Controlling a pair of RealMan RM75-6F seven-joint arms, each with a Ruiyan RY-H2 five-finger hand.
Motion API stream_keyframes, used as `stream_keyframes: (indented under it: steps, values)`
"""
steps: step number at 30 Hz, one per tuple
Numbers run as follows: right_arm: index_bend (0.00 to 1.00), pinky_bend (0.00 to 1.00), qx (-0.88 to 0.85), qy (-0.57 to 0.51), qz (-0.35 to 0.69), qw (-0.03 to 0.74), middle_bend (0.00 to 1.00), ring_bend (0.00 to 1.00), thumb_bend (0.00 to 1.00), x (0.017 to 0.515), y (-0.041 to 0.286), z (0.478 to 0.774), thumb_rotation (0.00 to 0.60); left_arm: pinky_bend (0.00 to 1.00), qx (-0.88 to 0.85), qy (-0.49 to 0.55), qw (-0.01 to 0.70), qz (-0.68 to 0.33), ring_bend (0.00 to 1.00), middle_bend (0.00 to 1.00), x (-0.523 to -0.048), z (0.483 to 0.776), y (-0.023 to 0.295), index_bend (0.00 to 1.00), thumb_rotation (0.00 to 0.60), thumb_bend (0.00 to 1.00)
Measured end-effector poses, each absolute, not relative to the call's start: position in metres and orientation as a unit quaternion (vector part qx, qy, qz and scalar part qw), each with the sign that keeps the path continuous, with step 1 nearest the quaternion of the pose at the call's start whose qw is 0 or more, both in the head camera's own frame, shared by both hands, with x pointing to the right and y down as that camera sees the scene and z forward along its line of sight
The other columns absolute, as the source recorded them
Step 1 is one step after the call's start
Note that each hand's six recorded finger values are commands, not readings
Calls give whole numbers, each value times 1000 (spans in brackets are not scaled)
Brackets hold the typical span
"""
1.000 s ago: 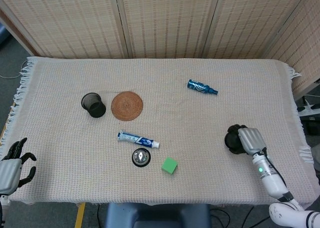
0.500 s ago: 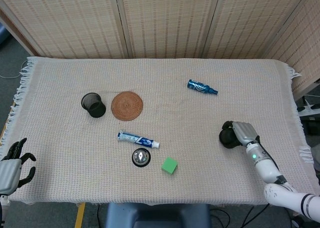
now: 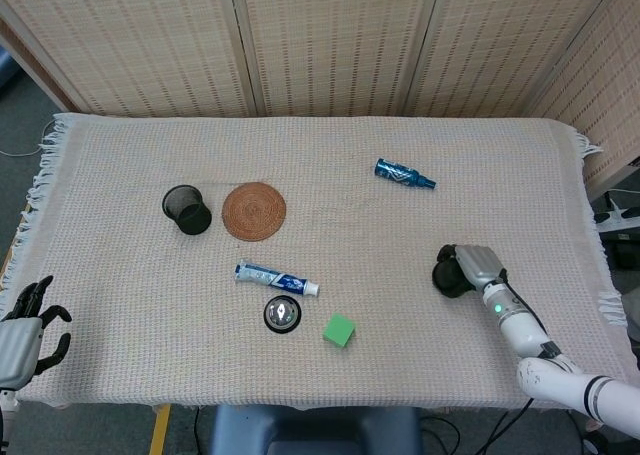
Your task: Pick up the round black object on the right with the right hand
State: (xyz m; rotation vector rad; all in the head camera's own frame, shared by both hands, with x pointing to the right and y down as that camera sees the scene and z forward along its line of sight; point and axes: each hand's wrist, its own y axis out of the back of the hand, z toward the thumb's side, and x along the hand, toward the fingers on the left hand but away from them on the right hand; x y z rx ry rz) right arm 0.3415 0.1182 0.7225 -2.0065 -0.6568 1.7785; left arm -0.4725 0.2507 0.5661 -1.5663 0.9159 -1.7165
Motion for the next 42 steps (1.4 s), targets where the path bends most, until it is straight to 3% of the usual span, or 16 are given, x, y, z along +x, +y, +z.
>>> stream_keyframes:
  steps: [6, 13, 19, 25, 30, 33, 42]
  values:
    - [298, 212, -713, -222, 636, 195, 33, 21, 239, 345, 120, 723, 600, 397, -595, 348, 317, -651, 16, 0, -472, 566, 251, 455, 600, 415]
    - [29, 64, -713, -210, 640, 195, 0, 0, 207, 349, 123, 717, 600, 396, -595, 348, 317, -652, 15, 0, -472, 566, 251, 454, 600, 416]
    - [0, 22, -708, -215, 638, 212, 0, 0, 175, 352, 121, 710, 600, 397, -595, 347, 318, -652, 16, 0, -472, 566, 251, 454, 600, 415]
    - [0, 38, -709, -224, 630, 224, 0, 0, 175, 352, 127, 700, 600, 397, -596, 346, 317, -652, 16, 0, -471, 567, 251, 454, 600, 416]
    - [4, 237, -712, -225, 624, 229, 0, 61, 175, 350, 137, 693, 600, 397, -596, 345, 318, -652, 15, 0, -471, 567, 251, 454, 600, 415]
    - [55, 339, -709, -227, 625, 237, 27, 154, 175, 350, 139, 692, 600, 397, -596, 345, 318, -652, 15, 0, -471, 567, 251, 454, 600, 415]
    - [187, 409, -693, -239, 632, 252, 137, 238, 175, 353, 137, 694, 600, 396, -596, 345, 318, -652, 15, 0, -471, 567, 251, 454, 600, 416]
